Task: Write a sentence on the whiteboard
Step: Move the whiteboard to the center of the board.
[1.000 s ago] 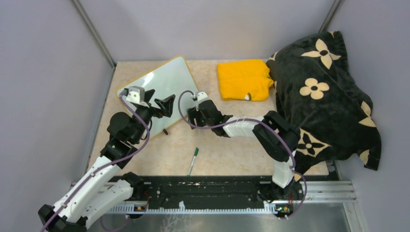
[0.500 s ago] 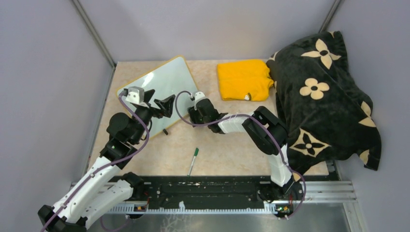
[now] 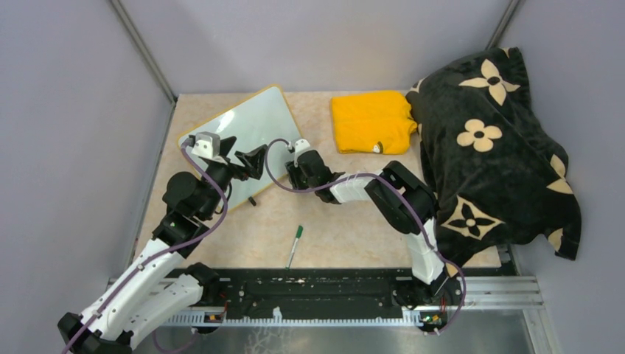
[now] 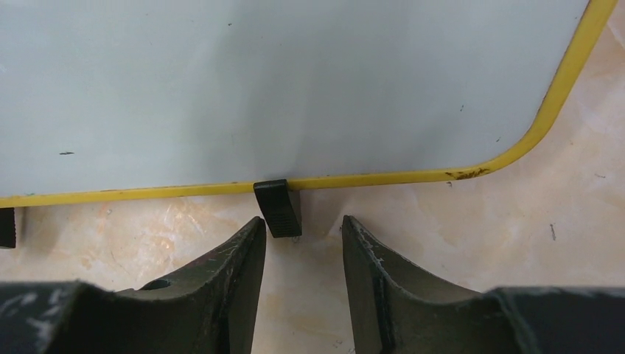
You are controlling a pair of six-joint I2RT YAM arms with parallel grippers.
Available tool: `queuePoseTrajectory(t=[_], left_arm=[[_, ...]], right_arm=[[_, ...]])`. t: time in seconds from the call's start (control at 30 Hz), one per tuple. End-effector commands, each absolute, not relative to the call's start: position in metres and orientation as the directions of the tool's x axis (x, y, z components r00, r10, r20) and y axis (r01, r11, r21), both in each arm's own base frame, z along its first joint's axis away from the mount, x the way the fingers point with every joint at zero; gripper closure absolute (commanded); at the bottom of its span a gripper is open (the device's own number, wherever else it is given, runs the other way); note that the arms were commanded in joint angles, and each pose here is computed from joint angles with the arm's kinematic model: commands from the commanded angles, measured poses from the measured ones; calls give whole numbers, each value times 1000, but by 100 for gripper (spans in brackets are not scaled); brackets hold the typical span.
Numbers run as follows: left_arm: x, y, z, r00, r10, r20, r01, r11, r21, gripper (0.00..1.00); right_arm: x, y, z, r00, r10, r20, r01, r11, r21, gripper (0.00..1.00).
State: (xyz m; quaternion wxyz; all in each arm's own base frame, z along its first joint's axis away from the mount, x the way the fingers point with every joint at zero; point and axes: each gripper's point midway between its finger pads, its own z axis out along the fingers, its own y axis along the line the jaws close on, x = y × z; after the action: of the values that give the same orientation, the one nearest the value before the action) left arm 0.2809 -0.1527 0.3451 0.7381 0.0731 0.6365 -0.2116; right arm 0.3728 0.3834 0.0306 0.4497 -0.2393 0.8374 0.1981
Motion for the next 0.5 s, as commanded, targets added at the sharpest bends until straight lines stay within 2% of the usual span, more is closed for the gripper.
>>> queuePoseTrajectory(t=[0.0, 0.23, 0.47], left_arm=[[280, -157, 347, 111, -230, -967, 421, 892, -163, 1], [281, -158, 347, 109, -226, -968, 420, 893, -161, 1], [281, -158, 348, 111, -228, -967, 422, 892, -162, 1]], right_arm=[[391, 398, 51, -429, -163, -888, -578, 805, 132, 58], [395, 403, 50, -432, -152, -889, -578, 803, 144, 60], [393, 400, 49, -430, -151, -890, -574, 807, 140, 76]])
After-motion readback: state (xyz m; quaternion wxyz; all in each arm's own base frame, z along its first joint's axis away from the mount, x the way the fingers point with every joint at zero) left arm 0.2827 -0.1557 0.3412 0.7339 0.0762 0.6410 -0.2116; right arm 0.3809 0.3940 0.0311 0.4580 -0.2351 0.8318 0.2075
